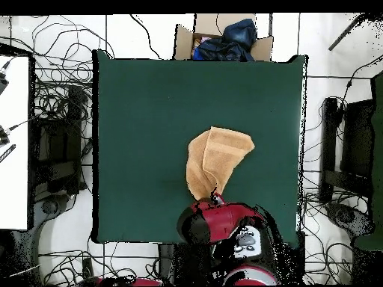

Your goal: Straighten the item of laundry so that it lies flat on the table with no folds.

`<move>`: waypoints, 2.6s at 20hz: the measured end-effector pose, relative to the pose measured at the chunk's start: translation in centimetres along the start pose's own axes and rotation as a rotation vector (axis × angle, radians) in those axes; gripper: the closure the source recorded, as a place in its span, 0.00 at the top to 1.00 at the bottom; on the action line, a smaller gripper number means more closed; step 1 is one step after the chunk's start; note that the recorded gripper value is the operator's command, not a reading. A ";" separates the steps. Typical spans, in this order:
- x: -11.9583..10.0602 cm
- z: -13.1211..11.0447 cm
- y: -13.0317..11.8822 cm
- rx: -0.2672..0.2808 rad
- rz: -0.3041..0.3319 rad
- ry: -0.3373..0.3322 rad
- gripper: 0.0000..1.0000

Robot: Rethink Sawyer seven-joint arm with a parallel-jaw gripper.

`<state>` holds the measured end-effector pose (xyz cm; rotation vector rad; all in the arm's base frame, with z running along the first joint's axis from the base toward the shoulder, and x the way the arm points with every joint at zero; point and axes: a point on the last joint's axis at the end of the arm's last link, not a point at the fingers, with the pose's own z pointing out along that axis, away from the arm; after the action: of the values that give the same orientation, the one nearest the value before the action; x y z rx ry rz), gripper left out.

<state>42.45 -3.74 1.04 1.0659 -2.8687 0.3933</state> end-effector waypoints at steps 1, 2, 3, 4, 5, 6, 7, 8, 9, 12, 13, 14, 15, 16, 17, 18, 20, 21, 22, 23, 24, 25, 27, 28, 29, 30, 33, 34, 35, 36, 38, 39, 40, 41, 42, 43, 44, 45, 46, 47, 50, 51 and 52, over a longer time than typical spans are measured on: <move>0.0 0.1 -0.7 0.041 0.030 -0.015 0.00; 0.0 0.1 -1.0 0.059 0.049 -0.030 0.00; -0.1 0.2 -1.3 0.072 0.065 -0.044 0.00; -0.2 0.3 -1.7 0.090 0.087 -0.065 0.00; -0.4 0.5 -2.9 0.136 0.138 -0.125 0.00; -0.5 0.7 -3.4 0.158 0.159 -0.155 0.00; -0.6 0.8 -4.0 0.182 0.181 -0.187 0.00; -0.7 0.9 -4.3 0.194 0.191 -0.204 0.00; -1.1 1.1 -5.4 0.237 0.224 -0.269 0.00; -1.3 1.6 -7.6 0.325 0.287 -0.395 0.00; -1.2 1.7 -8.3 0.350 0.302 -0.429 0.00; -0.9 1.8 -9.3 0.387 0.323 -0.477 0.00; -0.5 1.9 -10.1 0.415 0.341 -0.513 0.00; -0.1 2.1 -10.8 0.443 0.360 -0.553 0.00; 0.4 2.3 -11.2 0.454 0.381 -0.570 0.00; 0.8 2.6 -11.6 0.465 0.401 -0.586 0.00; 1.6 3.1 -12.4 0.487 0.442 -0.619 0.00; 2.0 3.3 -12.8 0.498 0.463 -0.636 0.00; 2.6 3.7 -13.1 0.502 0.495 -0.641 0.00; 3.0 4.1 -13.2 0.503 0.523 -0.640 0.00; 3.7 4.7 -13.3 0.501 0.565 -0.631 0.00; 3.9 4.9 -13.3 0.499 0.581 -0.627 0.00; 4.5 5.6 -12.9 0.488 0.632 -0.612 0.00; 4.5 5.8 -12.8 0.485 0.643 -0.609 0.00; 4.6 6.0 -12.6 0.480 0.657 -0.606 0.00; 4.7 6.2 -12.3 0.473 0.675 -0.605 0.00; 4.3 6.8 -11.5 0.451 0.727 -0.625 0.00; 4.1 7.0 -11.4 0.444 0.746 -0.637 0.00; 3.9 7.1 -11.4 0.436 0.766 -0.650 0.00; 3.7 7.2 -11.4 0.422 0.801 -0.673 0.00; 3.5 7.3 -11.5 0.410 0.829 -0.692 0.00; 3.3 7.4 -11.5 0.395 0.865 -0.717 0.00; 3.3 7.4 -11.6 0.391 0.875 -0.723 0.00; 3.2 7.5 -11.6 0.384 0.893 -0.735 0.00; 3.1 7.5 -11.7 0.374 0.920 -0.751 0.00; 3.0 7.5 -11.8 0.367 0.939 -0.763 0.00; 2.8 7.5 -11.9 0.352 0.977 -0.790 0.00; 2.6 7.5 -11.9 0.345 0.993 -0.802 0.00; 2.6 7.5 -11.9 0.339 1.005 -0.811 0.00; 2.3 7.4 -11.9 0.328 1.026 -0.830 0.00; 1.9 7.1 -11.7 0.293 1.074 -0.869 0.00; 1.8 7.0 -11.7 0.283 1.086 -0.878 0.00; 1.8 6.9 -11.6 0.269 1.099 -0.888 0.00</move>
<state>48.86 -15.07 -2.82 -0.7075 -4.0251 0.3896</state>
